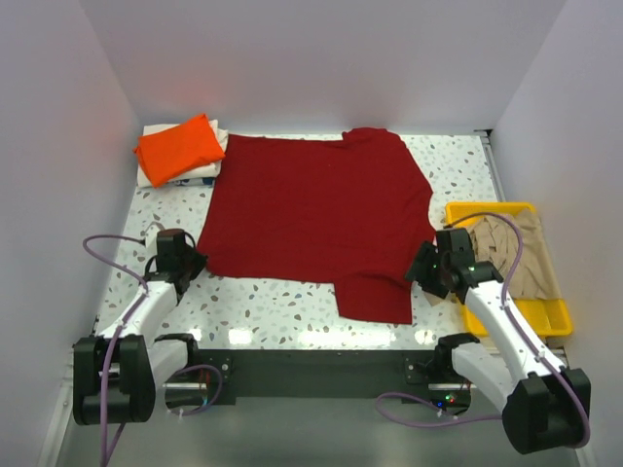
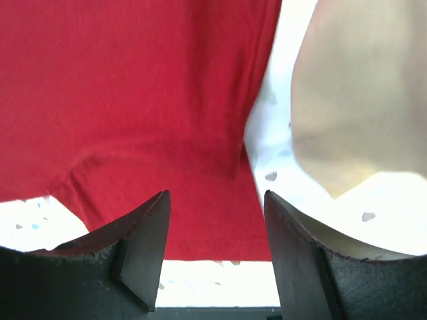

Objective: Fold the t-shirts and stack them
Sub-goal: Flatten the tshirt out

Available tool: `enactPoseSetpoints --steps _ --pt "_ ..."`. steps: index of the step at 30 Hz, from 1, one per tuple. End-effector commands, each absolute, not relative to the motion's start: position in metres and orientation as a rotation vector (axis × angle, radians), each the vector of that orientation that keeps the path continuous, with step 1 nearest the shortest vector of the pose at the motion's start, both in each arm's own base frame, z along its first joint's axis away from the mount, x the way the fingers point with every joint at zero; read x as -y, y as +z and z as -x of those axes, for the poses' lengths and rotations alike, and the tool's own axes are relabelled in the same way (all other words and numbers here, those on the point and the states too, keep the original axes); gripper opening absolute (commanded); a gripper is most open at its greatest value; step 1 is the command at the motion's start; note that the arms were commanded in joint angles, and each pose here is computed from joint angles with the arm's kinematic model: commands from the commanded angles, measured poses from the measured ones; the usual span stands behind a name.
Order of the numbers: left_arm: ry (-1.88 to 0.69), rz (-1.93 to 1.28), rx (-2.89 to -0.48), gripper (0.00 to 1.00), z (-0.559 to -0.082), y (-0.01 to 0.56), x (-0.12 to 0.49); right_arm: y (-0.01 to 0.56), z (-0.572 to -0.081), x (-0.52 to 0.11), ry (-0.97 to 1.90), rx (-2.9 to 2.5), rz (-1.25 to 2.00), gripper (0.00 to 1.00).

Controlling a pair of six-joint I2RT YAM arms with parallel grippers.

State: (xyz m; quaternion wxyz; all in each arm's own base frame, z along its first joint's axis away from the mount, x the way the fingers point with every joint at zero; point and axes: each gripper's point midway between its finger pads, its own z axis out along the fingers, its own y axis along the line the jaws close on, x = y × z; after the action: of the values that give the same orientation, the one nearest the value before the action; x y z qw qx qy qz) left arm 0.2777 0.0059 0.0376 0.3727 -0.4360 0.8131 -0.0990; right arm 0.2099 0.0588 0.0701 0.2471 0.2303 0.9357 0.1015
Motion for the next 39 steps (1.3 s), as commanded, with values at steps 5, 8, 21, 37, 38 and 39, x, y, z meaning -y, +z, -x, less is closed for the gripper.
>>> enactPoseSetpoints --steps 5,8,21,37,38,39 --pt "-0.293 1.083 -2.044 0.0 -0.285 0.043 -0.004 0.05 -0.167 -0.065 0.278 -2.671 -0.677 0.6" --pt "-0.298 1.078 -2.048 0.0 -0.286 0.043 -0.003 0.04 -0.157 -0.068 0.272 -2.729 -0.68 0.6" --pt "-0.282 1.077 -2.046 0.0 -0.29 0.043 -0.005 0.005 -0.144 -0.089 0.165 -2.894 -0.552 0.24" --pt "-0.155 1.137 -2.03 0.0 -0.269 0.048 -0.022 0.108 -0.154 -0.089 0.291 -2.707 -0.405 0.0" --pt "-0.145 1.149 -2.025 0.0 -0.266 0.048 -0.024 0.115 -0.151 -0.089 0.308 -2.699 -0.39 0.0" --pt "-0.132 1.154 -2.019 0.0 -0.265 0.049 -0.026 0.117 -0.148 -0.089 0.313 -2.701 -0.385 0.0"
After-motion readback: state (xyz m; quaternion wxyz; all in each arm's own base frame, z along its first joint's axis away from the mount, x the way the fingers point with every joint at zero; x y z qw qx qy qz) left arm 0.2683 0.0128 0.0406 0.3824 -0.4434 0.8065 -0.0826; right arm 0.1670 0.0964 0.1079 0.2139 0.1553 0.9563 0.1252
